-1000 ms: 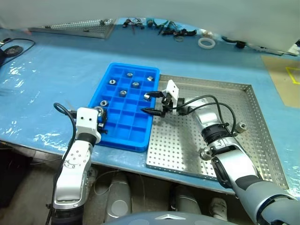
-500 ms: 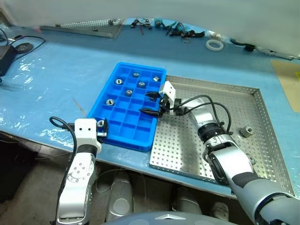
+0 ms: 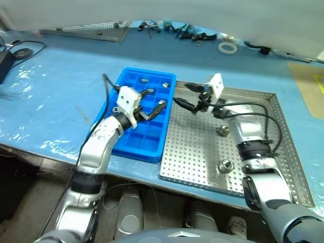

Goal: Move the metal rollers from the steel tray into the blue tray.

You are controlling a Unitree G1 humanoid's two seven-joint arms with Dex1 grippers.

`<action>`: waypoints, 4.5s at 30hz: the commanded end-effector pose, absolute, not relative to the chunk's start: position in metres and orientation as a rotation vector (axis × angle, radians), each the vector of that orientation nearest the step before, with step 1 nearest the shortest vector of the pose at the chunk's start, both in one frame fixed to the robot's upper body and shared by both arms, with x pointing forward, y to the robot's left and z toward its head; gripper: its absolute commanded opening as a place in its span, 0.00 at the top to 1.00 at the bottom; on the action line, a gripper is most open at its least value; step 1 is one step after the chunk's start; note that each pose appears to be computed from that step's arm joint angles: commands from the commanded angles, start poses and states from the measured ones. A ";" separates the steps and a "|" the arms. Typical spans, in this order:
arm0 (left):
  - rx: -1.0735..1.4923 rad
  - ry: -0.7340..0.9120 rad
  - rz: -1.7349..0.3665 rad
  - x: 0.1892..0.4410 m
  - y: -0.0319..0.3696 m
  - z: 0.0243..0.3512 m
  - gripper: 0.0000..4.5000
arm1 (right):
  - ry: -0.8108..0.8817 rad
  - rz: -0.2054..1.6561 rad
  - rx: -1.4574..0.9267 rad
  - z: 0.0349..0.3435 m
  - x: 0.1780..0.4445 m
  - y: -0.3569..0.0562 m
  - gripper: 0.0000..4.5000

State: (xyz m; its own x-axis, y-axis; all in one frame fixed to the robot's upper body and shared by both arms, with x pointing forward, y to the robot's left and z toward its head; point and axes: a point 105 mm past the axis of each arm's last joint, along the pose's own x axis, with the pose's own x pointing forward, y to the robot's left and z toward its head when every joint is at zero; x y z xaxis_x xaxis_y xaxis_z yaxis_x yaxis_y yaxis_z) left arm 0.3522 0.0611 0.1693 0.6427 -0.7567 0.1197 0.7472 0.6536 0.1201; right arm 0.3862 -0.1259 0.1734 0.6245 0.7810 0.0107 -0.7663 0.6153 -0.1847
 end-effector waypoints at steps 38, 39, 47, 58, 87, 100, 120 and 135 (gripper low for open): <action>0.175 0.219 -1.109 0.388 -0.061 0.086 0.20 | -0.016 0.331 -0.221 0.161 0.285 -0.220 0.00; 0.173 0.229 -1.098 0.389 -0.060 0.085 0.25 | -0.016 0.328 -0.222 0.161 0.285 -0.220 0.00; -0.143 0.004 -1.122 0.395 -0.067 0.145 0.63 | -0.001 0.353 -0.221 0.153 0.291 -0.214 0.00; -0.091 -0.303 -0.736 0.395 0.019 0.202 0.63 | -0.026 0.654 -0.234 0.150 0.353 -0.152 0.00; 0.073 -0.003 -0.107 0.313 0.157 0.138 0.63 | -0.016 1.026 -0.221 0.126 0.383 -0.064 0.00; 0.045 0.105 -0.054 0.303 0.169 0.113 0.40 | 0.001 1.020 -0.236 0.117 0.385 -0.066 0.00; -0.044 -0.129 -1.261 0.319 0.018 0.172 0.11 | 0.047 0.846 -0.169 0.149 0.320 -0.155 0.00; -0.035 -0.156 -1.420 0.327 -0.018 0.164 0.11 | 0.441 0.871 -0.278 0.090 0.255 -0.171 0.00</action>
State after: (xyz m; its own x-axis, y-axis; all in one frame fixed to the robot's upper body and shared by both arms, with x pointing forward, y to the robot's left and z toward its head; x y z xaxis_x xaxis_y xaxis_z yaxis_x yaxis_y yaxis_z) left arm 0.3284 -0.0178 0.1550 0.1574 -0.9827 0.0975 0.9860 0.1620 0.0406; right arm 0.2573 -0.1740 0.0866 0.5708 0.6722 -0.4716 -0.7724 0.6344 -0.0306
